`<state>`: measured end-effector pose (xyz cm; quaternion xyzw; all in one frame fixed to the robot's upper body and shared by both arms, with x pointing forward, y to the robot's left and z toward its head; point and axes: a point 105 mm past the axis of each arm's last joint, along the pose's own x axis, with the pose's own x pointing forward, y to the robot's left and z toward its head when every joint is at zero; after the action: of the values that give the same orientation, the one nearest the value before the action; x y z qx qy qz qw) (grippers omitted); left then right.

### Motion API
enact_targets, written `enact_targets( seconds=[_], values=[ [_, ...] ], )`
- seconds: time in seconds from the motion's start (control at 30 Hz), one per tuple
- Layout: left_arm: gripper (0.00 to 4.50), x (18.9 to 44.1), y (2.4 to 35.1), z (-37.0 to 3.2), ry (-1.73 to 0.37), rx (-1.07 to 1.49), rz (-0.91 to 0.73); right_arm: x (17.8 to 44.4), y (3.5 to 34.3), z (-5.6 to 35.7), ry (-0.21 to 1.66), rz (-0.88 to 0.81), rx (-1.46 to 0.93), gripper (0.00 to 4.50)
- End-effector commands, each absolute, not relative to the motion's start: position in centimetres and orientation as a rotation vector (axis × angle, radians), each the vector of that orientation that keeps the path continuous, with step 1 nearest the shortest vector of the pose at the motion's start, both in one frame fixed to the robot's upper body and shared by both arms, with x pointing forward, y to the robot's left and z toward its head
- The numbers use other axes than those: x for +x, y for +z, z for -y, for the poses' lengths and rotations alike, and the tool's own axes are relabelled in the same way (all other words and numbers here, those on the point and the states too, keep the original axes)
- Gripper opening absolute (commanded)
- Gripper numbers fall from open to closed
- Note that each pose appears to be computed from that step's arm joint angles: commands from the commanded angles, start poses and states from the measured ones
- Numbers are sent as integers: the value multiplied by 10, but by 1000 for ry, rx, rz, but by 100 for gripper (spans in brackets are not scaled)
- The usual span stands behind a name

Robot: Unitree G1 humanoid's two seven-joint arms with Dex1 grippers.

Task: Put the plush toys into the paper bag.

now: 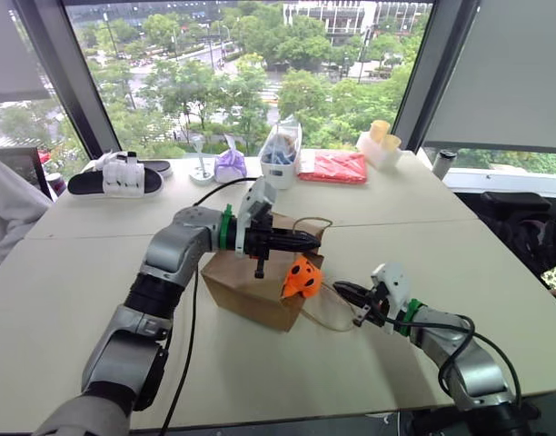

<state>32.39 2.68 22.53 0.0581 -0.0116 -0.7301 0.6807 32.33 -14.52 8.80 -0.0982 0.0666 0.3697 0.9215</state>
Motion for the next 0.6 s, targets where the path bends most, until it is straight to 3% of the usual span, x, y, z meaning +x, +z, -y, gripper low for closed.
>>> enact_targets(
  seconds=[0.03, 0.2, 0.4, 0.6],
  values=[
    [0, 320, 238, -24, -1659, 163, 77, 335, 99, 120, 834, -65, -221, 5],
    [0, 318, 236, -22, -1676, 172, 70, 347, 110, 94, 887, 0, -178, 5],
    [0, 317, 235, -23, -1675, 177, 65, 335, 111, 58, 1031, 2, -156, 5],
    [0, 318, 233, -25, -1664, 186, 60, 339, 103, 79, 928, -7, -201, 5]
  ],
)
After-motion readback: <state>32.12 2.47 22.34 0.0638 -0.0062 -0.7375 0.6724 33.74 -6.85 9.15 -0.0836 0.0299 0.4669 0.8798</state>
